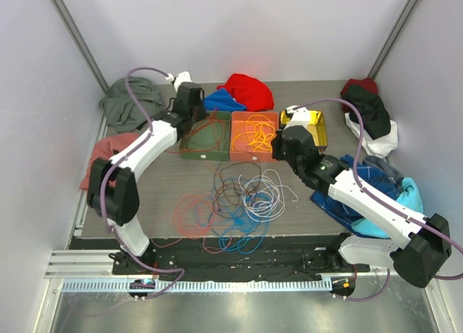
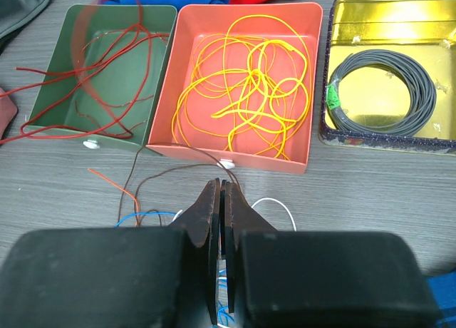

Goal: Untangle the cables

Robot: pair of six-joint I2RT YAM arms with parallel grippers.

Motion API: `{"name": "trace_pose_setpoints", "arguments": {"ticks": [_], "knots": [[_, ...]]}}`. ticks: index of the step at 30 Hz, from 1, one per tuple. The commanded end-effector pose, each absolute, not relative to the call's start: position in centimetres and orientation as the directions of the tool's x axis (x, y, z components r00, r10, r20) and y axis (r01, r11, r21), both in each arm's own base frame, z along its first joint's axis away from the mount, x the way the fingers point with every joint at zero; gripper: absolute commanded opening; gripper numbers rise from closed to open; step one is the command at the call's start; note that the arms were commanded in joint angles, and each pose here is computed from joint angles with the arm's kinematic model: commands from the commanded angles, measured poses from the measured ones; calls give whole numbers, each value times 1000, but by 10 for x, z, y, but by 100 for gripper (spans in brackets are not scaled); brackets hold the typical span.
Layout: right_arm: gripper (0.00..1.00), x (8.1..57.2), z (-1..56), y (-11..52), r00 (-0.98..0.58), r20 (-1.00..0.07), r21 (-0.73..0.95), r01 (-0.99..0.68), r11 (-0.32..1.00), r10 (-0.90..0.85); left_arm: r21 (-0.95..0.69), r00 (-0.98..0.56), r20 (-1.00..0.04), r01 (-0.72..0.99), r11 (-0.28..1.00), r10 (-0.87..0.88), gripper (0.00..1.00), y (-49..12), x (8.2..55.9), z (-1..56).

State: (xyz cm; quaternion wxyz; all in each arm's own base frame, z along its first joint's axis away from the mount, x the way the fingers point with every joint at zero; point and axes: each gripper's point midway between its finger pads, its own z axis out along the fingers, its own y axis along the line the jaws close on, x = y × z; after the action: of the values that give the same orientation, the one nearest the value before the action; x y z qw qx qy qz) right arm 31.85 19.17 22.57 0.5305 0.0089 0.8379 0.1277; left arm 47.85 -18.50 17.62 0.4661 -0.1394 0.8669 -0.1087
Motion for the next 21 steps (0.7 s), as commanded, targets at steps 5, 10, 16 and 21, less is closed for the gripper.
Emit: {"name": "trace_pose_setpoints", "arguments": {"ticks": [5,10,16,21], "knots": [[4,321,244,195,-390,-896,281,-122,952,214,-377,-307,-870,-93,921,-387,39,-158,453,294],[4,317,253,191,-375,-901,283,-124,951,219,-369,-309,-868,-120,922,-388,64,-137,414,293],[4,314,251,190,-382,-899,281,-128,951,214,-369,-341,-850,-157,916,-401,80,-110,352,272],[4,312,247,190,-392,-893,291,-126,948,222,-399,-398,-807,-174,900,-435,85,-102,314,247]]}}
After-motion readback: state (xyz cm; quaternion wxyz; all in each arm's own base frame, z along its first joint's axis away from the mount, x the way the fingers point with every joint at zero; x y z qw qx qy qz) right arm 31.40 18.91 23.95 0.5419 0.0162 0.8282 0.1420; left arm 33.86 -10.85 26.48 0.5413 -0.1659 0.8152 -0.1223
